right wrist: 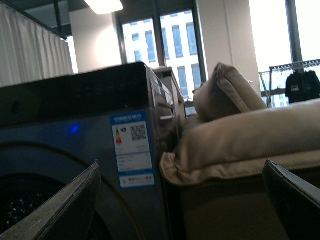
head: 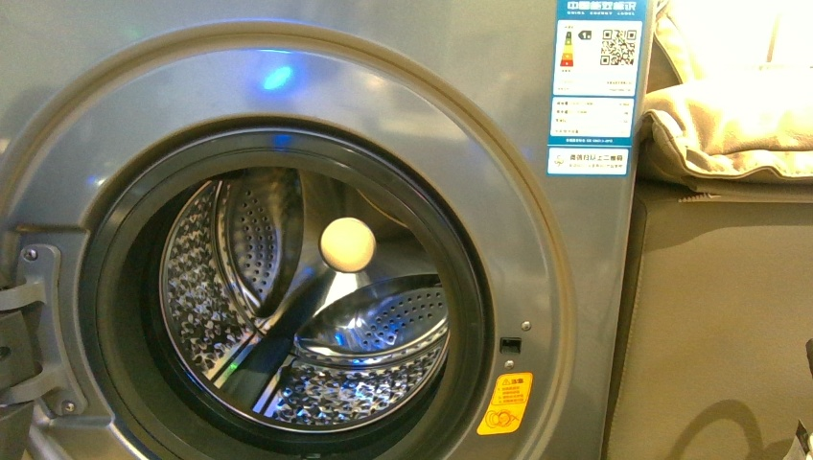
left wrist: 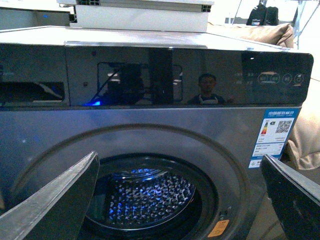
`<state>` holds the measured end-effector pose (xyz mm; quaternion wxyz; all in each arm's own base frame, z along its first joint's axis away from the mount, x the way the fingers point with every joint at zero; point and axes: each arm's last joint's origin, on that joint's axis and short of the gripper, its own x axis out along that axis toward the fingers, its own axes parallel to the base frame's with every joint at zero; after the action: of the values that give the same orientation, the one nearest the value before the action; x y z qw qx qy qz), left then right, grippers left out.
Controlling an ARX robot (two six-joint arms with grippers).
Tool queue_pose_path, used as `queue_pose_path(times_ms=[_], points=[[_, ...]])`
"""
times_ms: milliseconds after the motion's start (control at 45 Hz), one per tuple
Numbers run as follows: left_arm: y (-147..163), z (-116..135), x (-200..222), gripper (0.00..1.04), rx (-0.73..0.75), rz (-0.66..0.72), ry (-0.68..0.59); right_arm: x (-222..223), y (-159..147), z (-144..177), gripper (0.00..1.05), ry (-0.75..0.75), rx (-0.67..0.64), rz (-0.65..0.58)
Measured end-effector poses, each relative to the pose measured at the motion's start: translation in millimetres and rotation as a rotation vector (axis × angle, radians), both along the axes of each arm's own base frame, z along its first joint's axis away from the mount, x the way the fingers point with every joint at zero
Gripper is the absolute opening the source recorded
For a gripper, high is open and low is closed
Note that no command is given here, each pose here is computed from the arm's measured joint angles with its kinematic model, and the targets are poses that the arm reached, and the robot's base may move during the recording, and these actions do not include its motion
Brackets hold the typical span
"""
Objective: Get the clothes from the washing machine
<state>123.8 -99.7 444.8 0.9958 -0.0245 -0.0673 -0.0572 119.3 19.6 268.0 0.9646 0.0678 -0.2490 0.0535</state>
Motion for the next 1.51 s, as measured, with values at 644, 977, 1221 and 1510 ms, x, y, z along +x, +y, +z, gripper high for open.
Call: queue_pose_path(times_ms=[644, 977, 1221, 1510], points=[[55, -161, -27, 0.32, 0.041, 0.091, 0.132, -22, 1, -67, 0.59, 0.486, -0.129, -0.09], [79, -216, -26, 0.04, 0.047, 0.099, 0.139, -22, -16, -84, 0.01, 0.501, -0.141, -0.081], [93, -243, -26, 0.04, 0.048, 0.074, 0.139, -22, -19, -92, 0.02, 0.508, -0.136, -0.106], [99, -257, -26, 0.04, 0.046, 0.111, 0.142, -22, -19, -103, 0.02, 0.507, -0.136, -0.107]])
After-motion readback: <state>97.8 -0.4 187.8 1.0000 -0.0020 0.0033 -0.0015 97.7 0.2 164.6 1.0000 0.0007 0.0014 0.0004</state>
